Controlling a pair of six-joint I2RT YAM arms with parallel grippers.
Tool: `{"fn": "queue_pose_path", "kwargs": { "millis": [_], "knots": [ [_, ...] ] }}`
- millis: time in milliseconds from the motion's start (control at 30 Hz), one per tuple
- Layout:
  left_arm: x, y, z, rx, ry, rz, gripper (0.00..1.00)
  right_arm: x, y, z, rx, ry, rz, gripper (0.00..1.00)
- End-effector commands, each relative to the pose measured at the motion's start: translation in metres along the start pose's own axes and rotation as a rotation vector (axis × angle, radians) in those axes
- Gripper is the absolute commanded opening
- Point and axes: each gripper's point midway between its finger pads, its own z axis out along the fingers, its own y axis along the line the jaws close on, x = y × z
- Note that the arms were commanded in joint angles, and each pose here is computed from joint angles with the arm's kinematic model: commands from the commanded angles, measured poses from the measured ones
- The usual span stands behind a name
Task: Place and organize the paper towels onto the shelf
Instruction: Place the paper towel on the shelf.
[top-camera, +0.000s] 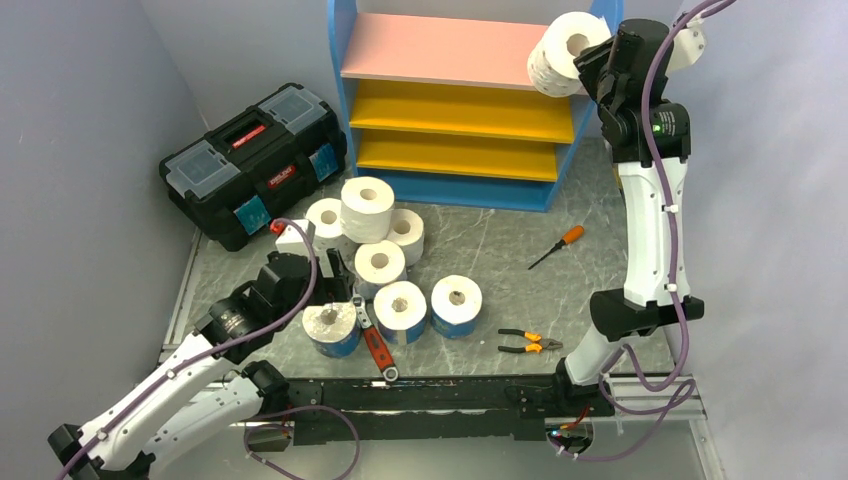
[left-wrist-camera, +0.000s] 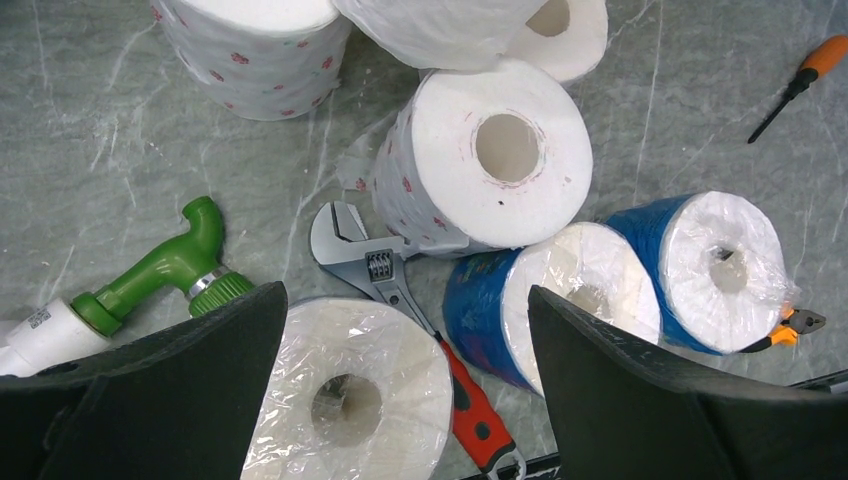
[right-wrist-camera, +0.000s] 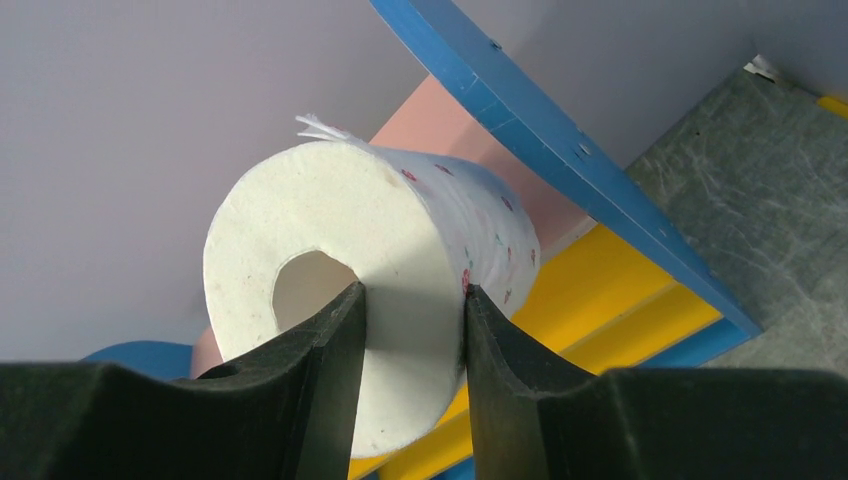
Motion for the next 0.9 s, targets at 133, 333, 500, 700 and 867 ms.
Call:
{"fn": "queue_pose_path", "kwargs": {
  "millis": [133, 333, 500, 700, 867],
  "knots": [
    [-0.020, -0.010, 0.001, 0.019, -0.060, 0.002, 0.98, -0.028, 0.023, 0.001, -0.079, -0.090, 0.058, 0.28],
    [-0.020, -0.011, 0.003, 0.022, -0.054, 0.003, 0.98, -0.025, 0.024, 0.006, -0.084, -0.079, 0.053, 0.37],
    [-0.021, -0.013, 0.003, 0.025, -0.053, 0.005, 0.98, -0.023, 0.025, 0.008, -0.095, -0.069, 0.052, 0.46],
    [-0.020, -0.014, 0.004, 0.027, -0.046, 0.007, 0.98, -0.016, 0.027, 0.015, -0.106, -0.046, 0.051, 0.53],
    [-0.021, -0.014, 0.003, 0.027, -0.049, 0.004, 0.98, -0.013, 0.029, 0.019, -0.116, -0.032, 0.057, 0.57]
  ]
}}
